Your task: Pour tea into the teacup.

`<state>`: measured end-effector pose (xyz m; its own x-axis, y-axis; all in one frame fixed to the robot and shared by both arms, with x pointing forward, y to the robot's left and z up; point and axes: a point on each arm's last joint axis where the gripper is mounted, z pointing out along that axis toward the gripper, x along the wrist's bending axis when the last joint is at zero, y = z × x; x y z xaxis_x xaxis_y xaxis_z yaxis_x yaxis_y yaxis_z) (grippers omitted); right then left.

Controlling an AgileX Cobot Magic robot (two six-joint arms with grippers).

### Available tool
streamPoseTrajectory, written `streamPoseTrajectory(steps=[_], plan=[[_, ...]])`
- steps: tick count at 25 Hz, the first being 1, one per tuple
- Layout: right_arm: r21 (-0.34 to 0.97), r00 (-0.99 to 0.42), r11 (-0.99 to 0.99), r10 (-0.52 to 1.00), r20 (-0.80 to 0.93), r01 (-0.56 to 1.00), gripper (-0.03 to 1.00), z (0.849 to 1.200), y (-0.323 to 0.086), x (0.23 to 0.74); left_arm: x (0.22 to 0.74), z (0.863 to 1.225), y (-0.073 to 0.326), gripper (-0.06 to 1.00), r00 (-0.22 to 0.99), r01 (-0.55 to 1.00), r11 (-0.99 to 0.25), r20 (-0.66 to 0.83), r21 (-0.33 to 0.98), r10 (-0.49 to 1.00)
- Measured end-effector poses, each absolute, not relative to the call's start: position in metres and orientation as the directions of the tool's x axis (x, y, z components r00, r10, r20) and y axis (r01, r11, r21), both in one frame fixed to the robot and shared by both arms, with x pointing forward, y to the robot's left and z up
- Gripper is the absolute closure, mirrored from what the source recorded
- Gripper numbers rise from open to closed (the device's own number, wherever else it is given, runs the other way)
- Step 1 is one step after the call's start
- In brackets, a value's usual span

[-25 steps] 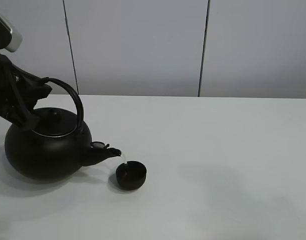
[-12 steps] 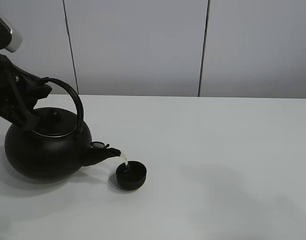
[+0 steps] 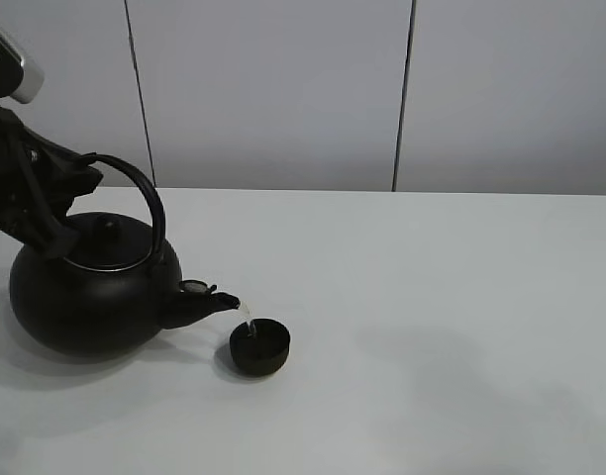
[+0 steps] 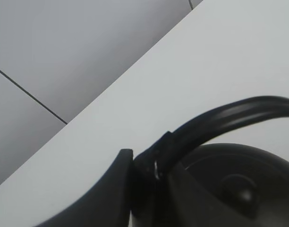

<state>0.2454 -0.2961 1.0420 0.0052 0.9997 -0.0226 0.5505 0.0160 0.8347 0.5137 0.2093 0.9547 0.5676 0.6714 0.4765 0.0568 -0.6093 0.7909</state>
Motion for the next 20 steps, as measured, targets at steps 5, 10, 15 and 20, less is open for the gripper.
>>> streamPoseTrajectory(steps=[5,10,15,20], plan=[[0.835,0.005,0.016,1.000,-0.023,0.551,0.50,1.0420,-0.2961,0.2454,0.5137,0.9547,0.2093,0.82,0.559,0.111,-0.542,0.398,0.833,0.727],[0.835,0.005,0.016,1.000,-0.023,0.550,0.50,1.0421,-0.2962,0.2455,0.5137,0.9547,0.2093,0.82,0.526,0.222,-0.383,0.220,0.897,0.822],[0.835,0.005,0.016,1.000,-0.023,0.550,0.50,1.0420,-0.2961,0.2454,0.5144,0.9578,0.2079,0.82,0.500,0.253,-0.267,0.110,0.930,0.859],[0.835,0.005,0.016,1.000,-0.023,0.550,0.50,1.0420,-0.2961,0.2454,0.5109,0.9583,0.2070,0.82,0.502,0.229,-0.219,0.077,0.949,0.861]])
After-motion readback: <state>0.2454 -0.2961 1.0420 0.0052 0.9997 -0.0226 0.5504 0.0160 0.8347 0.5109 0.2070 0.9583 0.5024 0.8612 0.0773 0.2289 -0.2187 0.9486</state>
